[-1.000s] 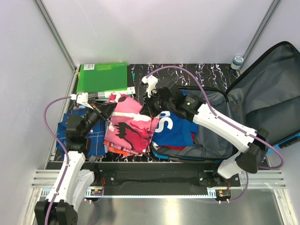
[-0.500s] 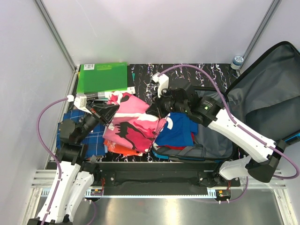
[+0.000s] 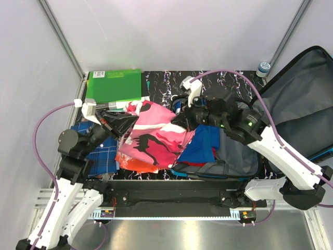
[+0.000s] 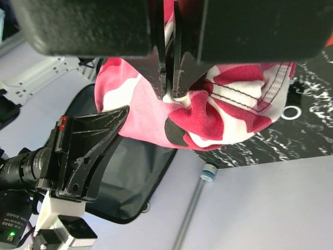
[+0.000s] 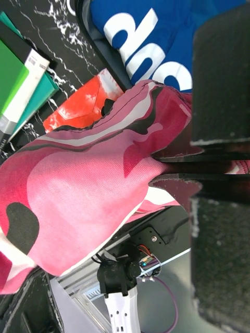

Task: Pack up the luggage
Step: Place the clothes at the center of the board.

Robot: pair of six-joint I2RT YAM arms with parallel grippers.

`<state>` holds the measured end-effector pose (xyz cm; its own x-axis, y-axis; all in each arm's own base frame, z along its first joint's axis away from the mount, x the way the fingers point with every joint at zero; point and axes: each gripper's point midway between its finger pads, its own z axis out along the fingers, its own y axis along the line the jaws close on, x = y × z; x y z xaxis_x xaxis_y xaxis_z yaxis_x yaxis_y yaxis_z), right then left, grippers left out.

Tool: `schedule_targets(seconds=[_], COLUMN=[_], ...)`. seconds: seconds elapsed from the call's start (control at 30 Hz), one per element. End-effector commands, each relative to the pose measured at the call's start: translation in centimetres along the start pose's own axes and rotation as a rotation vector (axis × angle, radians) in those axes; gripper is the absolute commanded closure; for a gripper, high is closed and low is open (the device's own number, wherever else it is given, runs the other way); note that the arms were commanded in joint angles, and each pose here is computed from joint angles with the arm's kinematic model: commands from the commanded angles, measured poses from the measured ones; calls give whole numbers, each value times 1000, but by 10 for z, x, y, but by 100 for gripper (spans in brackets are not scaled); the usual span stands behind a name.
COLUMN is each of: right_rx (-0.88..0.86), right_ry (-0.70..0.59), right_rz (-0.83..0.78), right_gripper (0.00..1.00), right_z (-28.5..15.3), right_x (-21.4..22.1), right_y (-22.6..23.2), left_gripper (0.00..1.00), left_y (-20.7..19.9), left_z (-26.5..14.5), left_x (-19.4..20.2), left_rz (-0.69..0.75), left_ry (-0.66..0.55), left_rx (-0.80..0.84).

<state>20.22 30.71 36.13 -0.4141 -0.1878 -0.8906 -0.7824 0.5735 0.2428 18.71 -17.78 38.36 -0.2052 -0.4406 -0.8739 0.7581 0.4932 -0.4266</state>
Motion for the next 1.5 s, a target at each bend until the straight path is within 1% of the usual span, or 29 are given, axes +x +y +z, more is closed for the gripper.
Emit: schedule_targets(seconds=[0.0, 0.17, 0.23, 0.3, 0.4, 0.6, 0.7, 0.77, 0.8, 0.87, 0.93, 0.97, 1.07, 1.27, 1.37, 1.4, 1.47], right_rx=[34, 183, 261, 308, 410, 562, 566, 571, 575, 583, 581, 580, 573, 541, 459, 391, 329], right_ry=[-226, -221, -224, -210, -192, -156, -145, -128, -129, -114, -116, -117, -122, -130, -136, -141, -166], right_rz=[-36, -20, -10, -11, -4, 35, 69, 86, 98, 106, 116, 120, 123, 127, 129, 129, 128], right_gripper=[100, 100, 100, 100, 100, 100, 100, 100, 100, 100, 100, 100, 100, 100, 100, 100, 100], right_z=[-43, -48, -50, -45, -39, -28, -19, -14, -11, -8, -5, -5, -2, 6, 13, 17, 18], right_x=[-62, -56, -53, -48, -41, -24, -18, -11, -10, -3, -3, -3, -3, -6, -12, -16, -27], right_y=[5, -22, -36, -46, -65, -103, -119, -130, -137, -143, -149, -150, -154, -156, -143, -132, -119], left_gripper=[100, 100, 100, 100, 100, 100, 100, 100, 100, 100, 100, 100, 100, 100, 100, 100, 100], left_y=[-16, -12, -13, -3, 7, 34, 43, 57, 58, 70, 73, 79, 79, 85, 81, 76, 73], left_z=[15, 38, 46, 58, 76, 111, 125, 136, 141, 151, 160, 165, 172, 172, 164, 161, 154], left_x=[-9, 2, 2, 11, 16, 23, 23, 33, 30, 43, 44, 51, 54, 50, 44, 38, 38], left_rz=[-19, -59, -44, -51, -35, -11, 0, -4, 3, -8, -10, -17, -19, -24, -27, -19, -13], left_ry=[13, 65, 65, 100, 122, 146, 160, 186, 183, 219, 228, 247, 250, 244, 223, 206, 208], left_rx=[51, 45, 44, 26, 16, -28, -44, -73, -73, -86, -78, -82, -49, -40, -21, -13, -12])
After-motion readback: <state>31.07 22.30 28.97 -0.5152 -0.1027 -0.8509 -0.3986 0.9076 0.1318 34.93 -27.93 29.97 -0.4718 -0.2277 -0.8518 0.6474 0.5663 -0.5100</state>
